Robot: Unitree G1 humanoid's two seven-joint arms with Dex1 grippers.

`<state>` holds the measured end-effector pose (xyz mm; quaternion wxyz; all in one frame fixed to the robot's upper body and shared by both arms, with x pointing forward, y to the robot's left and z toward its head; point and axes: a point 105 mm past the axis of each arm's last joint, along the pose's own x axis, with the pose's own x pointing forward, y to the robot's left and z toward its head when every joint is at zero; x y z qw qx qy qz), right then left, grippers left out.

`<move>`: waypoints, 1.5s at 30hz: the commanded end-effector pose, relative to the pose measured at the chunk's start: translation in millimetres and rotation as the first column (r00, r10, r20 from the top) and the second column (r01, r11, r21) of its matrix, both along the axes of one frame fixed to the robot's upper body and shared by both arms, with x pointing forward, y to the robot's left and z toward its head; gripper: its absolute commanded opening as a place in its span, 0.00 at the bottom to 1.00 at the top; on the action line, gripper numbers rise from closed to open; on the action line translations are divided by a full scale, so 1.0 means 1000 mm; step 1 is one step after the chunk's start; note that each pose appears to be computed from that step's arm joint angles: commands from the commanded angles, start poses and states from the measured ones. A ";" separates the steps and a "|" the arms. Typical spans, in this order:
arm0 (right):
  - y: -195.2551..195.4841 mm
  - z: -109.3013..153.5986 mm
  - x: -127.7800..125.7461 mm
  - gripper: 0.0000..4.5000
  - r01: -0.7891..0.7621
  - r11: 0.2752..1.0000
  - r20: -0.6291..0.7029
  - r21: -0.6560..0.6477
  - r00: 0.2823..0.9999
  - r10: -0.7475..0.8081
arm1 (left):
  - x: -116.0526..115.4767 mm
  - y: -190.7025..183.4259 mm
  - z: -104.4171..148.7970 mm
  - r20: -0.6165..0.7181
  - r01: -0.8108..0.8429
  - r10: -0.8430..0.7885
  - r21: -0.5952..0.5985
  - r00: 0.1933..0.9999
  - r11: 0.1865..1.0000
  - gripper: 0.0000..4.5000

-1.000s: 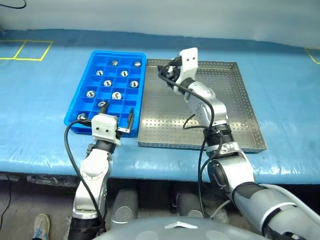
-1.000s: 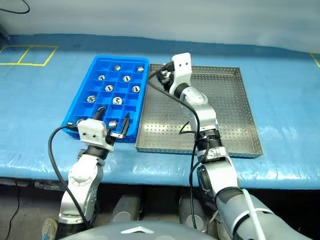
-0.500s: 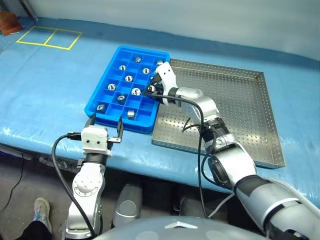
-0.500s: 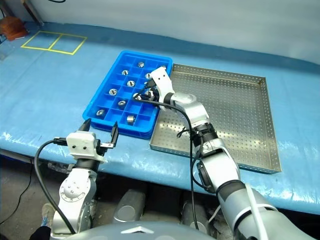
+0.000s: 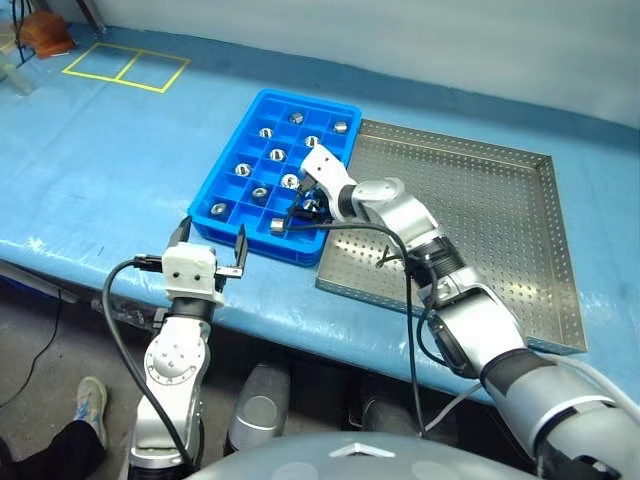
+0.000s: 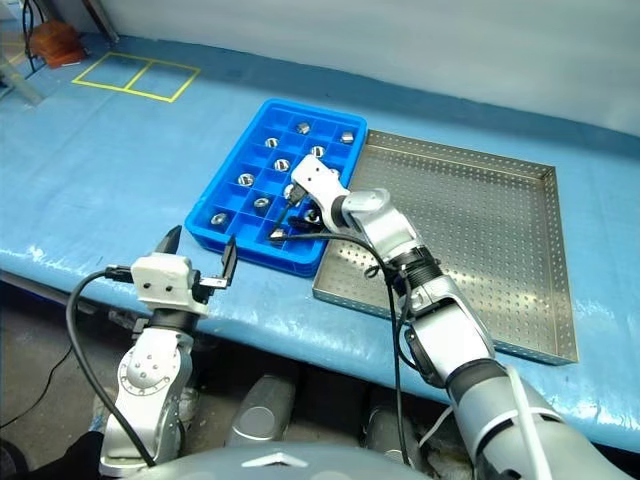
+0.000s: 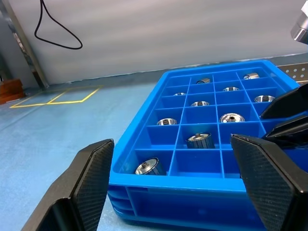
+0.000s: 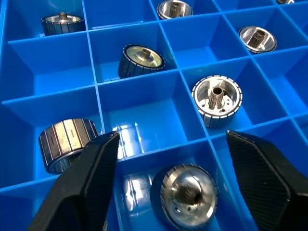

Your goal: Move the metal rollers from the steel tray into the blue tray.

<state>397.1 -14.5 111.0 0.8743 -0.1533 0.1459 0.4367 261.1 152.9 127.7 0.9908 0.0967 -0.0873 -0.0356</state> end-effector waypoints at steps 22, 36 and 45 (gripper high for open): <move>-0.125 0.039 -0.084 0.82 0.236 0.899 0.198 0.369 0.925 -0.324 | 0.060 -0.068 0.027 0.072 0.626 -0.626 0.027 0.777 0.780 0.94; -0.118 0.048 -0.093 1.00 0.182 0.862 0.210 0.472 0.927 -0.311 | 0.053 -0.069 0.007 -0.005 0.661 -0.662 -0.033 0.750 0.749 1.00; -0.118 0.050 -0.093 1.00 0.168 0.863 0.224 0.476 0.926 -0.304 | 0.048 -0.069 0.004 -0.028 0.669 -0.670 -0.037 0.742 0.742 1.00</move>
